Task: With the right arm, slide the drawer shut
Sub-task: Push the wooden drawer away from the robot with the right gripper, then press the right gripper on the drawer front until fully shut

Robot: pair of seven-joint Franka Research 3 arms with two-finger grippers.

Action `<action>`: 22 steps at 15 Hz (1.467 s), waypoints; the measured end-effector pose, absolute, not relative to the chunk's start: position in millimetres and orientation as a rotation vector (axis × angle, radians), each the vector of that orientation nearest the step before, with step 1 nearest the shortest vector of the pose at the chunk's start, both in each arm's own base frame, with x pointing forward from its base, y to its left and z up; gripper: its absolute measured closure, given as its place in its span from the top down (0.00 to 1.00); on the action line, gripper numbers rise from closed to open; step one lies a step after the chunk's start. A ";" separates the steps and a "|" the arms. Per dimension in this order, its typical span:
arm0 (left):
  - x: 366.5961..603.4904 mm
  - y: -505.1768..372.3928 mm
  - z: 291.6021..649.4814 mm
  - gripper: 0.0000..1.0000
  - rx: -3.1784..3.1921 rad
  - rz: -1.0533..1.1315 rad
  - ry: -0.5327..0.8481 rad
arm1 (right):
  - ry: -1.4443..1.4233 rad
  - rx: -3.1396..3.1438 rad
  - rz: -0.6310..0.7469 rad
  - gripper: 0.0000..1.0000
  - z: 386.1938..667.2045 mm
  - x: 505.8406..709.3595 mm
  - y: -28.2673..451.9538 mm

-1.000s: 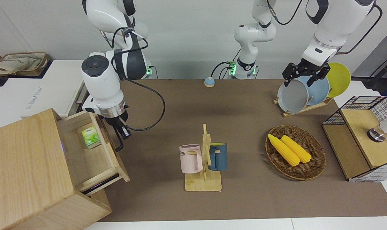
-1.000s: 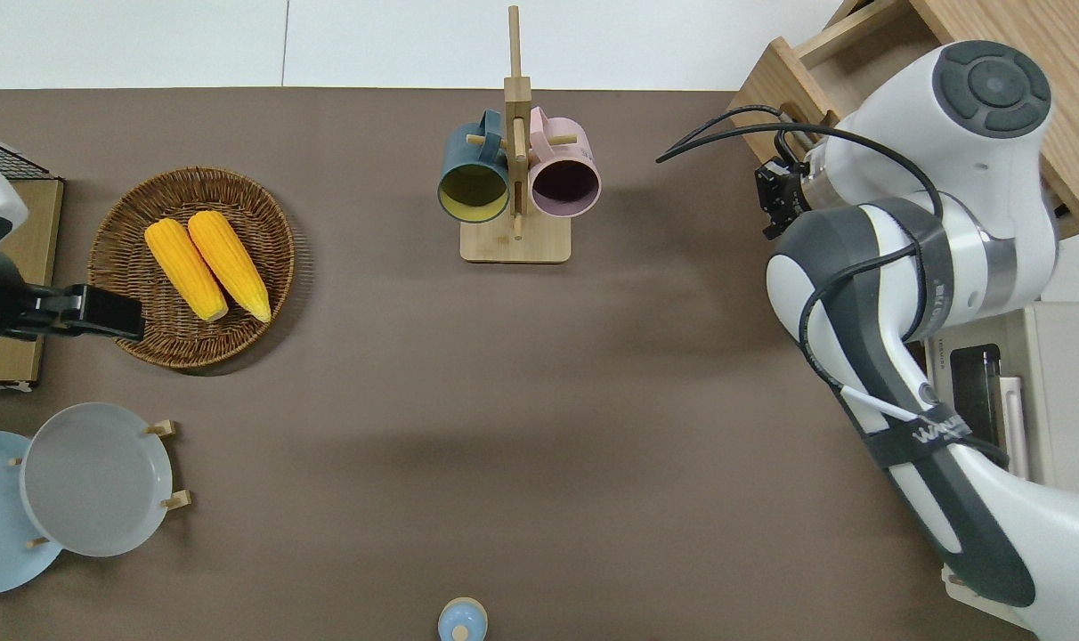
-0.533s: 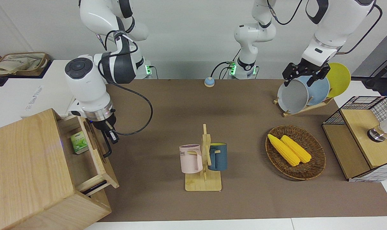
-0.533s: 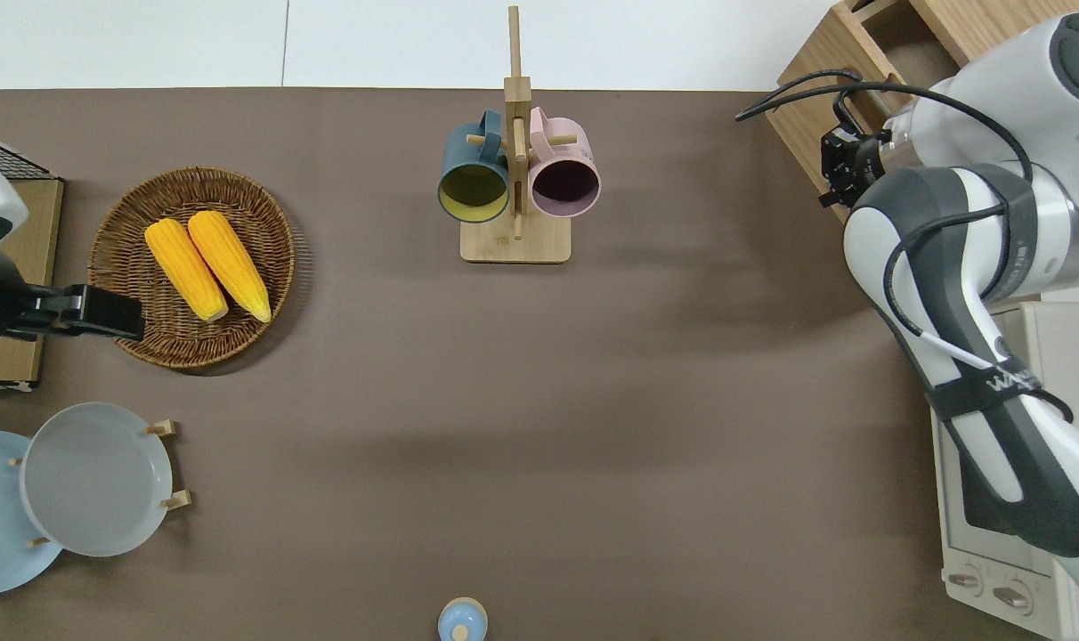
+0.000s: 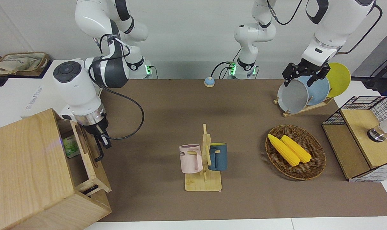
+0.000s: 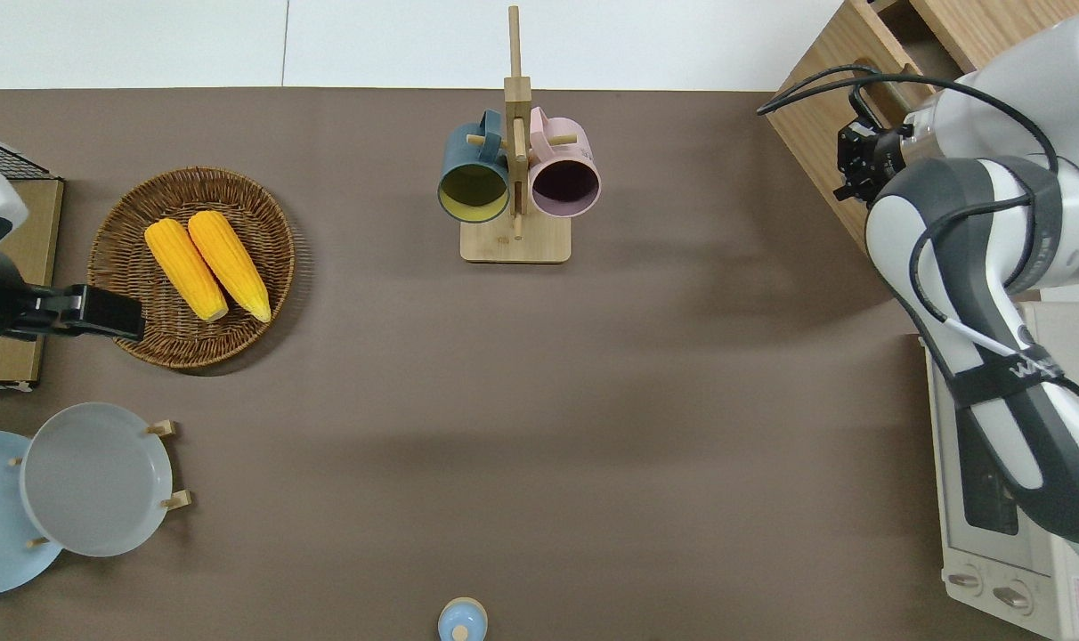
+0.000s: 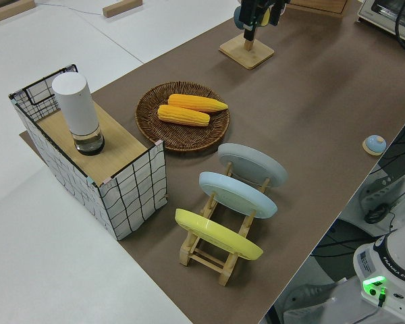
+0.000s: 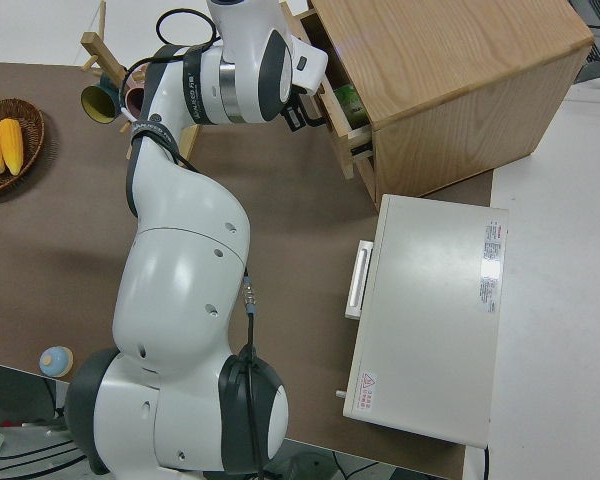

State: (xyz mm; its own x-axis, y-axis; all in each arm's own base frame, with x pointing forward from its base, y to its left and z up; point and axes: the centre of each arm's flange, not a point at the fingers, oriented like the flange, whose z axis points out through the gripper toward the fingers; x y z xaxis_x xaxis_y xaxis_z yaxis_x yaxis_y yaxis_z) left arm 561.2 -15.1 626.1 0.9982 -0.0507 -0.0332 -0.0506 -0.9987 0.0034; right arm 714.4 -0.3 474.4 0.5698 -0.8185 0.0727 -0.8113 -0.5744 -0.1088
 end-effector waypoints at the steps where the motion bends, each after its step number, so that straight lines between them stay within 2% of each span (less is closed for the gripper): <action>1: 561.2 -15.1 626.1 1.00 3.138 -0.052 -0.079 | 1.413 -2.727 -0.181 0.01 475.1 715.4 -4.7; 9: 561.2 -15.1 626.1 1.00 3.138 -0.052 -0.079 | 1.386 -2.731 -0.190 0.01 474.7 721.1 -23.2; 22: 561.2 -15.1 626.1 1.00 3.138 -0.052 -0.079 | 1.341 -2.734 -0.171 0.01 471.8 721.9 -26.8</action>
State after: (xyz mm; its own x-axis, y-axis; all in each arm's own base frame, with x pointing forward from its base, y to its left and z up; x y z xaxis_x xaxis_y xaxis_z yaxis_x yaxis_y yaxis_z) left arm 561.2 -15.1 626.1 0.9982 -0.0507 -0.0332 -0.0506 -0.9987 0.0034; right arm 721.9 -26.8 471.8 0.6081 -0.7916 0.0603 -0.7813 -0.6102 -0.1311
